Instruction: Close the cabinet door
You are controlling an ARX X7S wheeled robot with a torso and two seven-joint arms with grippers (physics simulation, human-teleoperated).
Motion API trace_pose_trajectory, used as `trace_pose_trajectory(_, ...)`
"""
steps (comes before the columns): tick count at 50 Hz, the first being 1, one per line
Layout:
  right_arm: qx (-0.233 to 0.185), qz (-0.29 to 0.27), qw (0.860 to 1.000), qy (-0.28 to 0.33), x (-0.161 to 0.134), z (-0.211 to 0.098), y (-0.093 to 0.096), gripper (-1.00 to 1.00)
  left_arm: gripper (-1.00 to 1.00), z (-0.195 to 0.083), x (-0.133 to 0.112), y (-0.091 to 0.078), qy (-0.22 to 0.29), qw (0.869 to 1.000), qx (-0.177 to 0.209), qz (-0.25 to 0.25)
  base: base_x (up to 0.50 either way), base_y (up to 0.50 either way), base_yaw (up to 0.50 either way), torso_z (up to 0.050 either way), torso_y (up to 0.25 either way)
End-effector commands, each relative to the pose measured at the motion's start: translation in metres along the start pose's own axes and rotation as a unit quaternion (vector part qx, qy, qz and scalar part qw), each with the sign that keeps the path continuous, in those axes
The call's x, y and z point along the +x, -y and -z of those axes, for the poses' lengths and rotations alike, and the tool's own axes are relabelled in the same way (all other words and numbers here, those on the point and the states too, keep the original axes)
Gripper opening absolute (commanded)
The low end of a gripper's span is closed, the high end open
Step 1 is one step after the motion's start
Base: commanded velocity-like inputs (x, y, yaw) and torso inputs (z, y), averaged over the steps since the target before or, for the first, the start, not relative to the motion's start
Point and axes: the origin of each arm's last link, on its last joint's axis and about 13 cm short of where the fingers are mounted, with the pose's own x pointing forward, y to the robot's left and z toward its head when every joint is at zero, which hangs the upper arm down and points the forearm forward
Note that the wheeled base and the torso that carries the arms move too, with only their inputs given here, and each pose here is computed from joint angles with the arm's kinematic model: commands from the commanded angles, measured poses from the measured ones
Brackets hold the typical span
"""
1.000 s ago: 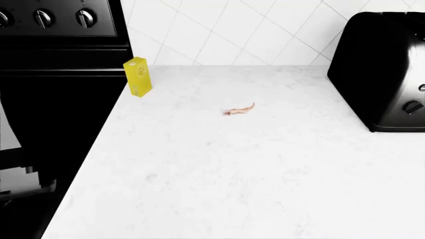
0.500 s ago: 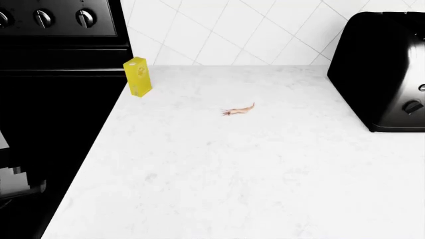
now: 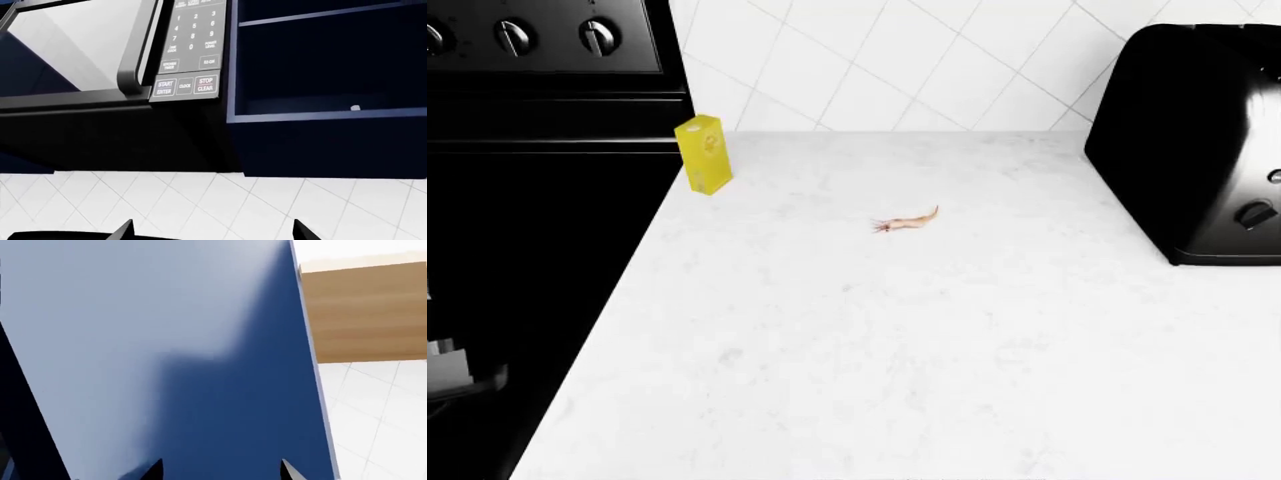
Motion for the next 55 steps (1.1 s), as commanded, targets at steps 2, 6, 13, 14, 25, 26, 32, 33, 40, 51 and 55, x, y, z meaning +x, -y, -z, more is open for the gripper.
trace_pose_trajectory(2,0.077,-0.018,0.996,0.039,0.026,-0.02,0.004,1.0,1.0,-0.003,0.0,-0.002,0.005,1.0,0.0,-0.003,0.0,0.0,0.0,0.0,0.0)
trace_pose_trajectory(6,0.077,-0.022,0.996,0.035,0.032,-0.019,0.002,1.0,1.0,-0.004,0.0,-0.002,0.005,1.0,0.0,-0.004,0.0,0.0,0.0,0.0,0.0)
trace_pose_trajectory(13,0.077,-0.028,0.996,0.029,0.041,-0.015,-0.001,1.0,1.0,-0.004,0.0,-0.004,0.006,1.0,0.0,-0.007,0.0,0.0,0.0,0.001,0.0)
trace_pose_trajectory(14,0.077,-0.028,0.996,0.028,0.042,-0.014,-0.001,1.0,1.0,-0.004,0.0,-0.004,0.006,1.0,0.0,-0.006,0.0,0.0,0.0,0.0,0.0)
trace_pose_trajectory(25,0.123,-0.029,0.992,-0.001,0.057,-0.006,0.001,1.0,1.0,-0.006,0.001,-0.005,0.007,1.0,-0.001,-0.007,0.0,0.0,0.0,0.001,0.0)
trace_pose_trajectory(26,0.127,-0.03,0.992,-0.003,0.058,-0.005,0.001,1.0,1.0,-0.006,0.001,-0.005,0.007,1.0,-0.001,-0.007,0.0,0.0,0.0,0.0,0.0)
trace_pose_trajectory(32,0.146,-0.026,0.989,-0.019,0.064,0.005,0.002,1.0,1.0,-0.007,0.002,-0.005,0.009,1.0,-0.001,-0.007,0.0,0.0,0.0,0.002,0.0)
trace_pose_trajectory(33,0.148,-0.024,0.988,-0.023,0.065,0.008,0.003,1.0,1.0,-0.007,0.002,-0.005,0.009,1.0,-0.001,-0.007,0.0,0.0,0.0,0.0,0.0)
trace_pose_trajectory(40,0.159,-0.011,0.986,-0.04,0.072,0.02,0.008,1.0,1.0,-0.006,0.001,-0.005,0.008,1.0,-0.001,-0.007,0.0,0.0,0.0,0.001,0.0)
trace_pose_trajectory(51,0.161,0.015,0.985,-0.064,0.081,0.04,0.017,1.0,1.0,-0.005,0.001,-0.006,0.007,1.0,0.0,-0.009,0.0,0.0,0.0,0.0,0.0)
trace_pose_trajectory(55,0.16,0.025,0.984,-0.072,0.084,0.047,0.02,1.0,1.0,-0.004,0.0,-0.006,0.006,1.0,0.0,-0.009,0.0,0.0,0.0,0.0,0.0)
